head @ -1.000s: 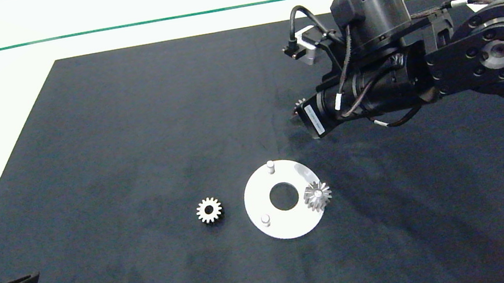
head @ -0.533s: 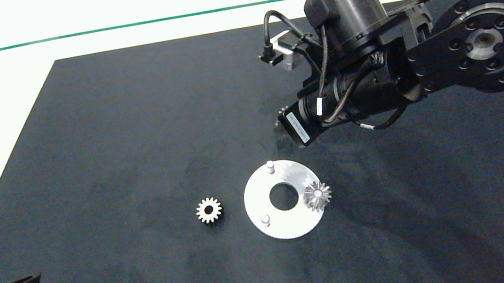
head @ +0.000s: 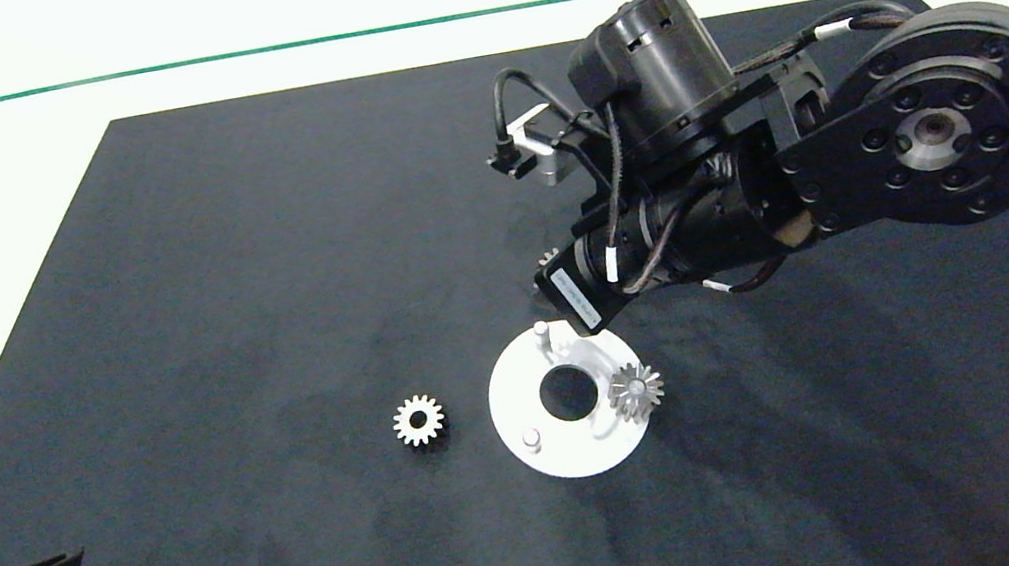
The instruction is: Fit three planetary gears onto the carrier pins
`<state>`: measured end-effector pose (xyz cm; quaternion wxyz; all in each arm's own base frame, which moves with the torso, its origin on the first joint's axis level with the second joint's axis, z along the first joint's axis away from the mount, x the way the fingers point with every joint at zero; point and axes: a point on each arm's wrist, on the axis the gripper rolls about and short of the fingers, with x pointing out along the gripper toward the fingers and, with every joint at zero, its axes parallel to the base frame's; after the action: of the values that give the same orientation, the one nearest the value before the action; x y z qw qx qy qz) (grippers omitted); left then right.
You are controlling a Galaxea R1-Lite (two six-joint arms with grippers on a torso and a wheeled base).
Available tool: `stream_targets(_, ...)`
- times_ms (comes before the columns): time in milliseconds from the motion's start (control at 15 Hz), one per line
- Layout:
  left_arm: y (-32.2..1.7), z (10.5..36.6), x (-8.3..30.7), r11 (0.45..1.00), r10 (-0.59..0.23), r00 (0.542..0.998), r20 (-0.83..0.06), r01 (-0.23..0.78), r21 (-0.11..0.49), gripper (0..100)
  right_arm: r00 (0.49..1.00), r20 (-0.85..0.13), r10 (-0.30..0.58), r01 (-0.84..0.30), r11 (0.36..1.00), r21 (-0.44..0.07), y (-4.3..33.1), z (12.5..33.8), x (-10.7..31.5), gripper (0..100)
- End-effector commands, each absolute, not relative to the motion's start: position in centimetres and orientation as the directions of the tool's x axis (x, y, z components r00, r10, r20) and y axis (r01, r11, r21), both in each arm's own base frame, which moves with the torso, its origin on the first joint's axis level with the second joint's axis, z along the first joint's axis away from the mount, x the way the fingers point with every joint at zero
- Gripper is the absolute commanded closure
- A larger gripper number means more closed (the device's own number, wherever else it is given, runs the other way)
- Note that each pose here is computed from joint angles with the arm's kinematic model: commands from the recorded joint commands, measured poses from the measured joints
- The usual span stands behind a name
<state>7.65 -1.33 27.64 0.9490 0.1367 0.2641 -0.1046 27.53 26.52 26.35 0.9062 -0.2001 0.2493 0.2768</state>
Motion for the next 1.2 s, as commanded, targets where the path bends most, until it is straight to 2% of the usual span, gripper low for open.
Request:
stream_targets(67,-1.3,27.6,7.6,0.94,-0.125,0.836,-0.534,0.272,0.205,0,0.718,-0.568,0.403,-0.608,0.76,-0.229,26.8,26.2,27.3,100)
stream_targets(1200,-1.3,27.7,7.4,0.941,-0.126,0.842,-0.524,0.269,0.206,0,0.704,-0.595,0.387,-0.623,0.739,-0.257,27.7,24.9,27.0,100)
